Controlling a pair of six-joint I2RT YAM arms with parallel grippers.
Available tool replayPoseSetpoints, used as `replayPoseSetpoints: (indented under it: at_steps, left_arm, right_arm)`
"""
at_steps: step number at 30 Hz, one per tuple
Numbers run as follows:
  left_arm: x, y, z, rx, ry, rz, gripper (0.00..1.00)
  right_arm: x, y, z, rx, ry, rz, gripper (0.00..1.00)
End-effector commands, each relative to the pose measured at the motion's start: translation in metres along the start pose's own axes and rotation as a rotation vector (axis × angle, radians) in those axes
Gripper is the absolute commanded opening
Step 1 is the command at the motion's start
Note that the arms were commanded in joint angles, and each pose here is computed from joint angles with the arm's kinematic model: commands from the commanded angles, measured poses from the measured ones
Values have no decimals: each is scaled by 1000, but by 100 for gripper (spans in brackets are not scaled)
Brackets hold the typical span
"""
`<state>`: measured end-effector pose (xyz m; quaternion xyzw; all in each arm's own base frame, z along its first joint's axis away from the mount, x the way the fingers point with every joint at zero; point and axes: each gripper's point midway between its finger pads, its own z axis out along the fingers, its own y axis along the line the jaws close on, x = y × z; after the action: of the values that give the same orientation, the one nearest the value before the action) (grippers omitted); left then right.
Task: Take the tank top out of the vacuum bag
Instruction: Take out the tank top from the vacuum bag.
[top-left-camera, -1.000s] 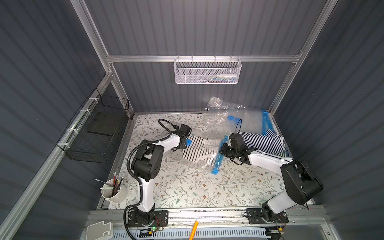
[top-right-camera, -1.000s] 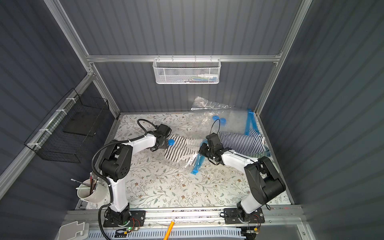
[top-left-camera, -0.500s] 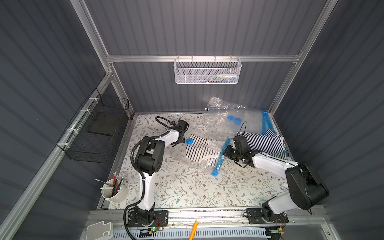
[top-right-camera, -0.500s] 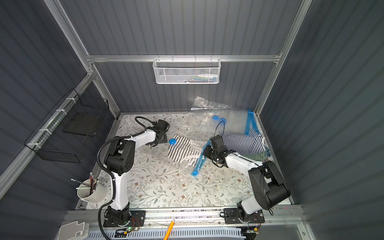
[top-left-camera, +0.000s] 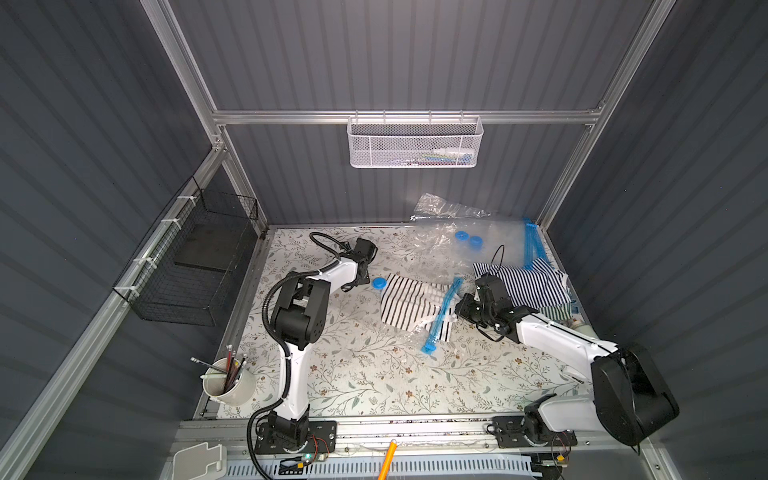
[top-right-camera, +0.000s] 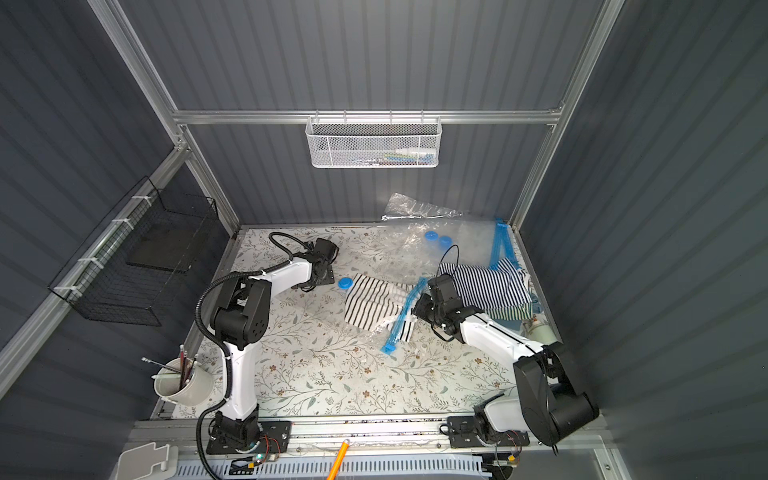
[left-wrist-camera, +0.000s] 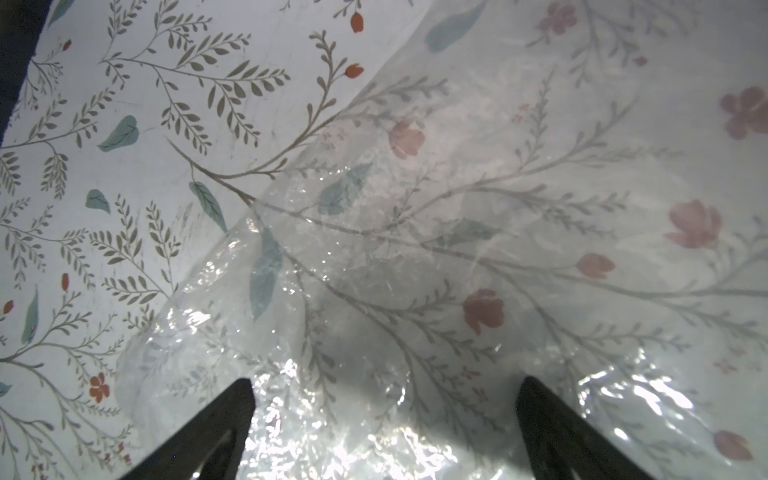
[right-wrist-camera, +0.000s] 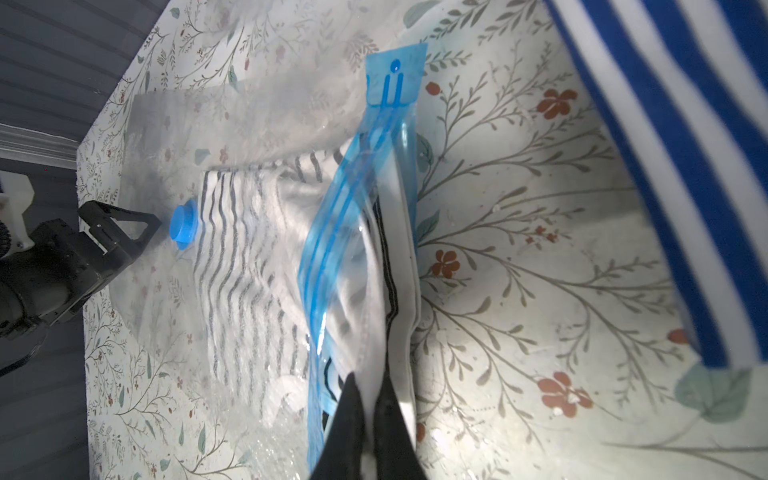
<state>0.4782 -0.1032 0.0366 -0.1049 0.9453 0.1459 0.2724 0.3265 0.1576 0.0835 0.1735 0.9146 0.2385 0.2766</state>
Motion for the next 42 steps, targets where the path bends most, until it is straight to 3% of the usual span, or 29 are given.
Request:
replayPoseSetpoints:
  at_steps: [1, 2, 4, 6, 7, 10, 12, 18, 23, 24, 27, 29, 37, 42]
  left_arm:
    - [31, 7, 21, -43, 100, 48, 100]
    - [30, 6, 20, -37, 98, 49, 100]
    - [29, 5, 19, -26, 98, 50, 100]
    - [29, 4, 18, -22, 98, 52, 100]
    - [28, 4, 18, -20, 97, 54, 100]
    - [30, 3, 20, -18, 102, 63, 100]
    - [31, 1, 21, -10, 107, 65, 100]
    - [34, -1, 21, 3, 116, 65, 100]
    - [37, -2, 21, 12, 121, 65, 100]
    - [37, -2, 21, 14, 122, 65, 100]
    - [38, -4, 23, 17, 129, 67, 100]
    - [38, -3, 23, 16, 128, 66, 100]
    - [37, -5, 27, 5, 129, 82, 100]
    - [37, -5, 30, -1, 130, 74, 100]
  right_arm:
    - [11, -7, 8, 7, 45, 4, 22]
    - [14, -10, 11, 8, 51, 12, 41]
    - [18, -14, 12, 5, 55, 23, 44]
    - [23, -17, 13, -8, 58, 32, 61]
    - [26, -18, 13, -12, 61, 39, 65]
    - [33, -18, 16, -38, 80, 38, 66]
    - [37, -23, 20, -29, 96, 43, 72]
    - [47, -16, 39, -136, 138, 93, 71]
    - [59, -1, 54, -263, 192, 157, 58]
    - [62, -2, 57, -262, 201, 167, 52]
    - [64, -10, 59, -240, 195, 190, 13]
    - [63, -16, 56, -214, 173, 190, 0]
    - [43, -36, 26, -47, 90, 104, 0]
    - [10, -46, -16, 148, 14, -77, 0]
